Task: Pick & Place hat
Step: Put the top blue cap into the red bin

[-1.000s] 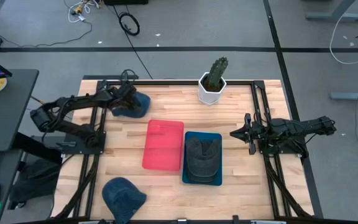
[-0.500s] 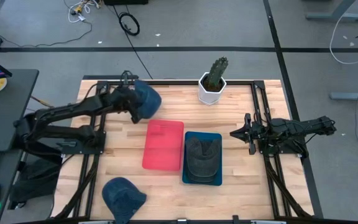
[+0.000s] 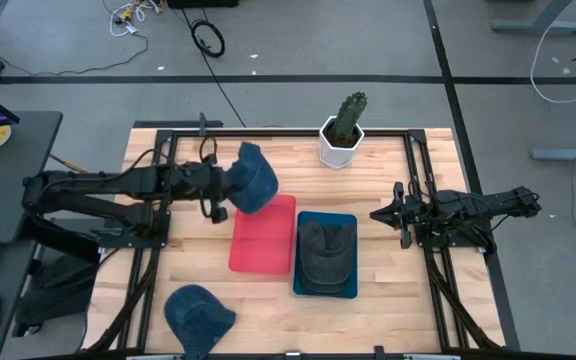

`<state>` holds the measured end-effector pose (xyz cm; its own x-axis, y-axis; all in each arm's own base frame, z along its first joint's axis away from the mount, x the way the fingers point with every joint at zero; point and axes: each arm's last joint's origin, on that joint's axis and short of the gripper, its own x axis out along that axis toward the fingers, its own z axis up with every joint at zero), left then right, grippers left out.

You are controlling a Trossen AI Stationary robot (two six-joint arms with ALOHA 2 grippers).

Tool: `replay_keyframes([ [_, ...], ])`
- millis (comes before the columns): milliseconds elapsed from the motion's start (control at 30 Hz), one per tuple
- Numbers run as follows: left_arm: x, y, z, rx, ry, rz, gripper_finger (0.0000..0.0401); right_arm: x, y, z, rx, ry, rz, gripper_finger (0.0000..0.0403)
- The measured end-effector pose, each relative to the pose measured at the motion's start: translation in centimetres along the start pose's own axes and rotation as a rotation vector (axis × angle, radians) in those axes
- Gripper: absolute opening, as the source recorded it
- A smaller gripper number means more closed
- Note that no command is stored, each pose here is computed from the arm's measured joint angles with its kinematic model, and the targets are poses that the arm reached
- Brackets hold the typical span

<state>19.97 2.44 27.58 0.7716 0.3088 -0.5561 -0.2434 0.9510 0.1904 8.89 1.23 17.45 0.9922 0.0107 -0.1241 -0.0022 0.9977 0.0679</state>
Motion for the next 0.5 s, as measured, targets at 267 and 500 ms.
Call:
replay_keyframes([
  [267,-0.6,-2.2,0.4,0.053,-0.045,-0.091,0.0003,0.0,0.0,0.0,0.0,0.0,0.0,0.0036],
  [500,-1.5,-4.4,0.5,0.089,-0.085,-0.157,0.0003,0.0,0.0,0.0,0.0,0.0,0.0,0.0036],
])
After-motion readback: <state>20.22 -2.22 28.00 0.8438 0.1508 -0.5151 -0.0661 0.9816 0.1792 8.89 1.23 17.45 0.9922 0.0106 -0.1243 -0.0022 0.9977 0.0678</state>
